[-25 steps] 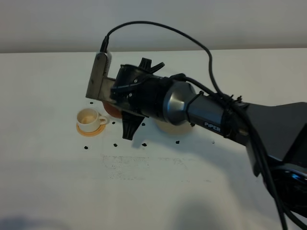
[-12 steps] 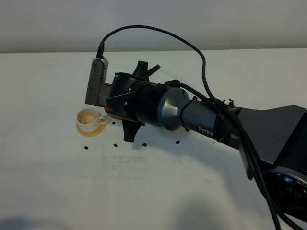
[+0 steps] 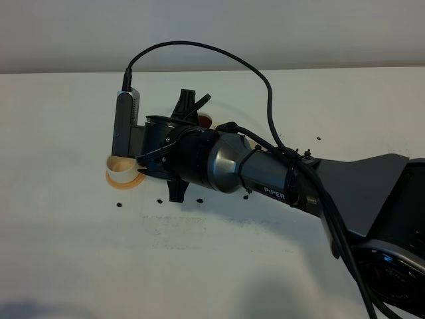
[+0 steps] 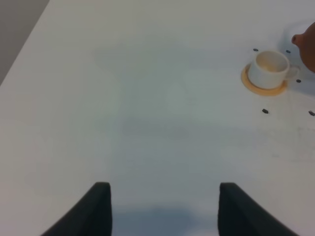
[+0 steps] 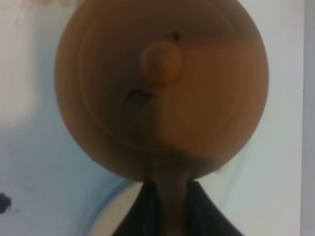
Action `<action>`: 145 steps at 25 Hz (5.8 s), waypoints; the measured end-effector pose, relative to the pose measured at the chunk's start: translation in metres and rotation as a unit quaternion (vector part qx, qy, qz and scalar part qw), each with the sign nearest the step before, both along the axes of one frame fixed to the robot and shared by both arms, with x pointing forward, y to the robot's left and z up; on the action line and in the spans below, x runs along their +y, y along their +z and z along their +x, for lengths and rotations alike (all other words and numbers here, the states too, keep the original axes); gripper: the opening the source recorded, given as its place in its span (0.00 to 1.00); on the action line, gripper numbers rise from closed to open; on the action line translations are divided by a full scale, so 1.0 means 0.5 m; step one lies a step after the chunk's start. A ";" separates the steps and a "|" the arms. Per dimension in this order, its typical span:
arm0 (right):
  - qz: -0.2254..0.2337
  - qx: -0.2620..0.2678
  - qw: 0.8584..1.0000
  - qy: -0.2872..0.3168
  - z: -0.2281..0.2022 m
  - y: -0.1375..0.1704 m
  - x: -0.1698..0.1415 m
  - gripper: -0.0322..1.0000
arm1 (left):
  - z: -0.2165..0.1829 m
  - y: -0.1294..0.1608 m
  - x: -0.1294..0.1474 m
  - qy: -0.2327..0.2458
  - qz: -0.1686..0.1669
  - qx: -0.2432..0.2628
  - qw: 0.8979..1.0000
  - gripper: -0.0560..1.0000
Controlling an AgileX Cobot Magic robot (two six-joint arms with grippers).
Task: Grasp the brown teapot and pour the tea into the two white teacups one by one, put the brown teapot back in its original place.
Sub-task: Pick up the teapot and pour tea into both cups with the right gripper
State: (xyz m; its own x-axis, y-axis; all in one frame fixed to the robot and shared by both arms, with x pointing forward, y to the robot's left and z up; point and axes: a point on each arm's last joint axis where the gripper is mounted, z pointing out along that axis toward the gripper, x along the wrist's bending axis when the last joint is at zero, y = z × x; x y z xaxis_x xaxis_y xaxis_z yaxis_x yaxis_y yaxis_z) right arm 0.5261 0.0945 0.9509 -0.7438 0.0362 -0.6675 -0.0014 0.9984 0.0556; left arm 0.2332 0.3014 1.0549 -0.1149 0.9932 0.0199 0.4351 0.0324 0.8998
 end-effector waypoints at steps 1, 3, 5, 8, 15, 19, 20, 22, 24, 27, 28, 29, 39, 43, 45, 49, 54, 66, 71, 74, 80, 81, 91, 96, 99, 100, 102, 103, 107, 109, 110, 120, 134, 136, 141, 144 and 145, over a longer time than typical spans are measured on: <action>-0.002 -0.002 1.000 0.000 0.000 0.001 0.000 0.12 | 0.000 0.000 0.000 0.000 0.000 0.000 1.000 0.52; -0.008 -0.008 1.000 0.003 -0.002 0.001 0.001 0.12 | 0.000 0.000 0.000 0.000 0.000 0.000 1.000 0.52; -0.013 -0.012 1.000 0.006 -0.008 0.002 0.005 0.12 | 0.000 0.000 0.000 0.000 0.000 0.000 1.000 0.52; -0.017 -0.023 0.999 0.016 -0.017 0.005 0.012 0.12 | 0.000 0.000 0.000 0.000 0.000 0.000 1.000 0.52; -0.032 -0.048 0.998 0.028 -0.013 0.011 0.013 0.12 | 0.000 0.000 0.000 0.000 0.000 0.000 1.000 0.52; -0.040 -0.060 0.997 0.032 -0.010 0.014 0.012 0.12 | 0.000 0.000 0.000 0.000 0.000 0.000 1.000 0.52; -0.042 -0.063 0.997 0.032 -0.011 0.015 0.012 0.12 | 0.000 0.000 0.000 0.000 0.000 0.000 1.000 0.52; -0.047 -0.069 0.996 0.034 -0.015 0.016 0.015 0.12 | 0.000 0.000 0.000 0.000 0.000 0.000 1.000 0.52; -0.048 -0.071 0.996 0.038 -0.020 0.017 0.018 0.12 | 0.000 0.000 0.000 0.000 0.000 0.000 1.000 0.52; -0.048 -0.072 0.995 0.045 -0.029 0.017 0.025 0.12 | 0.000 0.000 0.000 0.000 0.000 0.000 1.000 0.52; -0.049 -0.073 0.995 0.046 -0.031 0.017 0.026 0.12 | 0.000 0.000 0.000 0.000 0.000 0.000 1.000 0.52; -0.049 -0.074 0.995 0.048 -0.033 0.018 0.027 0.12 | 0.000 0.000 0.000 0.000 0.000 0.000 1.000 0.52; -0.090 -0.080 0.991 0.059 -0.034 -0.026 0.034 0.12 | 0.000 0.000 0.000 0.000 0.000 0.000 1.000 0.52; -0.097 -0.091 0.989 0.062 -0.031 -0.023 0.033 0.12 | 0.000 0.000 0.000 0.000 0.000 0.000 1.000 0.52; -0.100 -0.095 0.989 0.062 -0.030 -0.022 0.033 0.12 | 0.000 0.000 0.000 0.000 0.000 0.000 1.000 0.52; -0.106 -0.099 0.988 0.060 -0.031 -0.021 0.032 0.12 | 0.000 0.000 0.000 0.000 0.000 0.000 1.000 0.52; -0.111 -0.104 0.986 0.064 -0.032 -0.020 0.033 0.12 | 0.000 0.000 0.000 0.000 0.000 0.000 1.000 0.52; -0.127 -0.122 0.980 0.090 -0.045 -0.015 0.045 0.12 | 0.000 0.000 0.000 0.000 0.000 0.000 1.000 0.52; -0.138 -0.128 0.977 0.102 -0.047 -0.014 0.047 0.12 | 0.000 0.000 0.000 0.000 0.000 0.000 1.000 0.52; -0.144 -0.135 0.974 0.107 -0.046 -0.012 0.047 0.12 | 0.000 0.000 0.000 0.000 0.000 0.000 1.000 0.52; -0.156 -0.145 0.970 0.117 -0.045 -0.009 0.049 0.12 | 0.000 0.000 0.000 0.000 0.000 0.000 1.000 0.52; -0.158 -0.148 0.969 0.119 -0.045 -0.008 0.050 0.12 | 0.000 0.000 0.000 0.000 0.000 0.000 1.000 0.52; -0.182 -0.161 0.960 0.141 -0.046 -0.004 0.052 0.12 | 0.000 0.000 0.000 0.000 0.000 0.000 1.000 0.52; -0.182 -0.168 0.957 0.152 -0.049 -0.002 0.058 0.12 | 0.000 0.000 0.000 0.000 0.000 0.000 1.000 0.52; -0.182 -0.169 0.956 0.155 -0.049 -0.002 0.059 0.12 | 0.000 0.000 0.000 0.000 0.000 0.000 1.000 0.52; -0.182 -0.169 0.956 0.155 -0.049 -0.002 0.059 0.12 | 0.000 0.000 0.000 0.000 0.000 0.000 1.000 0.52; -0.182 -0.169 0.956 0.156 -0.049 -0.002 0.059 0.12 | 0.000 0.000 0.000 0.000 0.000 0.000 1.000 0.52; -0.182 -0.169 0.956 0.156 -0.049 -0.002 0.059 0.12 | 0.000 0.000 0.000 0.000 0.000 0.000 1.000 0.52; -0.184 -0.172 0.955 0.157 -0.049 -0.001 0.059 0.12 | 0.000 0.000 0.000 0.000 0.000 0.000 1.000 0.52; -0.185 -0.173 0.954 0.158 -0.049 -0.001 0.059 0.12 | 0.000 0.000 0.000 0.000 0.000 0.000 1.000 0.52; -0.188 -0.174 0.953 0.161 -0.048 0.000 0.059 0.12 | 0.000 0.000 0.000 0.000 0.000 0.000 1.000 0.52; -0.201 -0.185 0.947 0.171 -0.046 0.003 0.060 0.12 | 0.000 0.000 0.000 0.000 0.000 0.000 1.000 0.52; -0.213 -0.196 0.940 0.181 -0.044 0.007 0.061 0.12 | 0.000 0.000 0.000 0.000 0.000 0.000 1.000 0.52; -0.215 -0.200 0.938 0.181 -0.042 0.008 0.061 0.12 | 0.000 0.000 0.000 0.000 0.000 0.000 1.000 0.52; -0.224 -0.201 0.935 0.187 -0.041 0.008 0.060 0.12 | 0.000 0.000 0.000 0.000 0.000 0.000 1.000 0.52; -0.227 -0.202 0.934 0.189 -0.041 0.009 0.061 0.12 | 0.000 0.000 0.000 0.000 0.000 0.000 1.000 0.52; -0.227 -0.202 0.934 0.189 -0.041 0.009 0.061 0.12 | 0.000 0.000 0.000 0.000 0.000 0.000 1.000 0.52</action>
State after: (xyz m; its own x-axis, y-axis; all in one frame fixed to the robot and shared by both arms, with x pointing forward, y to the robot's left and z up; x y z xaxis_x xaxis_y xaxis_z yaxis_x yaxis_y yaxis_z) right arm 0.5056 0.1247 0.9552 -0.3296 -0.5332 -0.7791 -0.2883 0.8427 -0.4548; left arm 0.2332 0.3014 1.0549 -0.1149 0.9932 0.0199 0.4351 0.0324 0.8998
